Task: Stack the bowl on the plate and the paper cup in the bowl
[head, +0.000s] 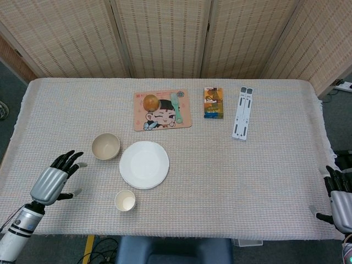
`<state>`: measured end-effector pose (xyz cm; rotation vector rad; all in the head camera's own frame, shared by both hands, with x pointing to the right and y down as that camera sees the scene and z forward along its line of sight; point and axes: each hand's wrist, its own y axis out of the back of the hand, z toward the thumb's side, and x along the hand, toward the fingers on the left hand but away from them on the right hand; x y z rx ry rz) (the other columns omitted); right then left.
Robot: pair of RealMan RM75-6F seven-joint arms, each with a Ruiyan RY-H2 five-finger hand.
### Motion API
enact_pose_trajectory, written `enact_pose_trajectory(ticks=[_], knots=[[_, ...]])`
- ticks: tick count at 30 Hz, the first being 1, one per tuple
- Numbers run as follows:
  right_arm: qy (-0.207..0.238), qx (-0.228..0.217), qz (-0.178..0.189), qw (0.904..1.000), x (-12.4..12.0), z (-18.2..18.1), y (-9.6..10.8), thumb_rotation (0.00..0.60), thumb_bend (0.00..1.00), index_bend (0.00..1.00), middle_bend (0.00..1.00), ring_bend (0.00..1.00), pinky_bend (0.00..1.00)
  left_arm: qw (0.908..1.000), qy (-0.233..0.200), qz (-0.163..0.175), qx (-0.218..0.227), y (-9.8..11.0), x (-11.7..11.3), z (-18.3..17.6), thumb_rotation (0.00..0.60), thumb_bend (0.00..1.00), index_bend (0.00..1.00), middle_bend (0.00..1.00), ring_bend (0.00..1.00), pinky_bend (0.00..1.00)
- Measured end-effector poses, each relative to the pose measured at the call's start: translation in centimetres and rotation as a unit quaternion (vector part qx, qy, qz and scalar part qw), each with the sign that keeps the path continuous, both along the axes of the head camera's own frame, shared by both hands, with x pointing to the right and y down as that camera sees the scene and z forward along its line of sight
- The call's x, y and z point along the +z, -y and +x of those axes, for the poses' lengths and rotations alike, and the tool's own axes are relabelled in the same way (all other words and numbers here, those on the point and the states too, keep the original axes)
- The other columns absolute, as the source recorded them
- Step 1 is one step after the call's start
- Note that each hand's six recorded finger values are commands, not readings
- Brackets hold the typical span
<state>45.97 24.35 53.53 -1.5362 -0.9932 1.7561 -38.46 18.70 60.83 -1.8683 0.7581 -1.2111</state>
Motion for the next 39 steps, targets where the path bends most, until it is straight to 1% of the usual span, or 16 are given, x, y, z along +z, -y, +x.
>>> enact_pose_trajectory(ticks=[6, 13, 20, 30, 35, 39], knots=[[0.004, 0.004, -0.008, 1.0, 0.2, 0.2, 0.1, 0.6, 0.19, 0.0, 0.0, 0.0, 0.0, 0.9997, -0.014, -0.009, 0.015, 0.8, 1.7, 1.5, 0.6, 0.26, 0.33, 0.11, 0.0, 0.16], [0.001, 0.01, -0.01, 0.9999, 0.5, 0.6, 0.4, 0.6, 0.19, 0.0, 0.0, 0.0, 0.0, 0.9992, -0.011, -0.027, 0.028, 2.4, 4.1, 2.3, 0.6, 0.27, 0.34, 0.11, 0.0, 0.16], [-0.002, 0.017, -0.016, 0.9997, 0.9, 0.9, 0.8, 0.6, 0.2, 0.0, 0.0, 0.0, 0.0, 0.9988, -0.011, -0.041, 0.023, 3.7, 6.0, 2.0, 0.6, 0.27, 0.35, 0.11, 0.0, 0.16], [-0.009, 0.026, -0.025, 0.9993, 1.6, 1.6, 1.3, 0.6, 0.2, 0.0, 0.0, 0.0, 0.0, 0.9987, -0.01, -0.045, 0.022, 6.2, 8.0, 2.1, 0.6, 0.27, 0.36, 0.11, 0.0, 0.16], [-0.01, 0.031, -0.027, 0.9991, 1.7, 1.9, 1.4, 0.6, 0.2, 0.0, 0.0, 0.0, 0.0, 0.9986, -0.007, -0.049, 0.02, 6.8, 9.1, 2.1, 0.6, 0.27, 0.37, 0.11, 0.0, 0.16], [-0.011, 0.034, -0.028, 0.999, 1.7, 2.1, 1.5, 0.6, 0.2, 0.0, 0.0, 0.0, 0.0, 0.9983, -0.004, -0.055, 0.017, 7.1, 10.1, 1.9, 0.6, 0.29, 0.41, 0.11, 0.0, 0.16]])
